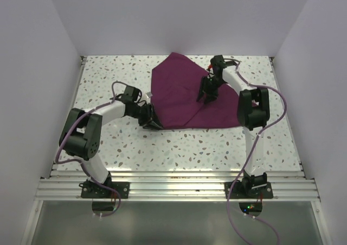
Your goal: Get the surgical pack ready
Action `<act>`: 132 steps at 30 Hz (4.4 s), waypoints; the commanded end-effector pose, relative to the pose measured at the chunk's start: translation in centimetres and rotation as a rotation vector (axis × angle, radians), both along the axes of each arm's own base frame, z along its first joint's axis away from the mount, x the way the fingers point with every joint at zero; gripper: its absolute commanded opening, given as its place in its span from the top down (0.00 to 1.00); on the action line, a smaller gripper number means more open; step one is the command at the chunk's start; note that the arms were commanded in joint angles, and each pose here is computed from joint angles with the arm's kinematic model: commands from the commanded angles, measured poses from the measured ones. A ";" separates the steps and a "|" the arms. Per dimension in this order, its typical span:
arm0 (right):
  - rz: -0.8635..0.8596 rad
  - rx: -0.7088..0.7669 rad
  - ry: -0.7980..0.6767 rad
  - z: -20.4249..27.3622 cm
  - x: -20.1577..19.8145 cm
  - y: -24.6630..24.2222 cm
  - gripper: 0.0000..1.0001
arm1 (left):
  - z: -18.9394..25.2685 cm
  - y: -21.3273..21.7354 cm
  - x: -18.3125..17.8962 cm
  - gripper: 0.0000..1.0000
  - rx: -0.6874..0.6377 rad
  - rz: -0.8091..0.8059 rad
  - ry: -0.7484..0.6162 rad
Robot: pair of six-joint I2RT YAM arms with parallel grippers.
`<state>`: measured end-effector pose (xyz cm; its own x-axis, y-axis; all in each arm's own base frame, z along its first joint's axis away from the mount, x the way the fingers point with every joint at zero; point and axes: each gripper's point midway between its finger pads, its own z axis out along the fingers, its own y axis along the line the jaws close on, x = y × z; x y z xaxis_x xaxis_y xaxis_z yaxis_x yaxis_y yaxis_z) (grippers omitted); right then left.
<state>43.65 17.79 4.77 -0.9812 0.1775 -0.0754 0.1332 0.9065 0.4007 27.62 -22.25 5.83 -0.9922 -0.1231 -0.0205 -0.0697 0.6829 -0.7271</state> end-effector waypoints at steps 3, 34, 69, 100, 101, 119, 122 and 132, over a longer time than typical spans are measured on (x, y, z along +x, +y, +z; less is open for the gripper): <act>-0.078 -0.103 -0.078 4.4 1.4 -4.9 0.35 | 6.8 -0.1 1.6 0.62 -0.016 -0.055 -0.215; -0.628 -0.388 -0.022 -3.0 -1.2 -29.2 0.26 | 7.2 2.0 3.0 0.55 0.005 -0.058 -0.301; 0.043 -0.004 -0.442 15.3 1.7 8.1 1.00 | 8.3 9.9 6.2 0.54 0.194 0.167 -0.302; 0.271 0.187 -0.442 13.7 -0.9 21.5 1.00 | 0.9 9.1 5.2 0.54 0.162 0.181 -0.131; 0.275 0.192 -0.440 13.6 -1.0 21.8 1.00 | 0.7 9.1 5.2 0.54 0.161 0.180 -0.128; 0.276 0.198 -0.417 10.5 -0.7 24.3 1.00 | -0.1 9.2 5.2 0.54 0.170 0.170 -0.112; 0.274 0.199 -0.413 10.1 -0.6 24.6 1.00 | 0.0 9.3 5.1 0.54 0.177 0.170 -0.116; 0.274 0.184 -0.371 7.4 -0.7 25.0 1.00 | 0.3 9.6 4.9 0.54 0.194 0.165 -0.126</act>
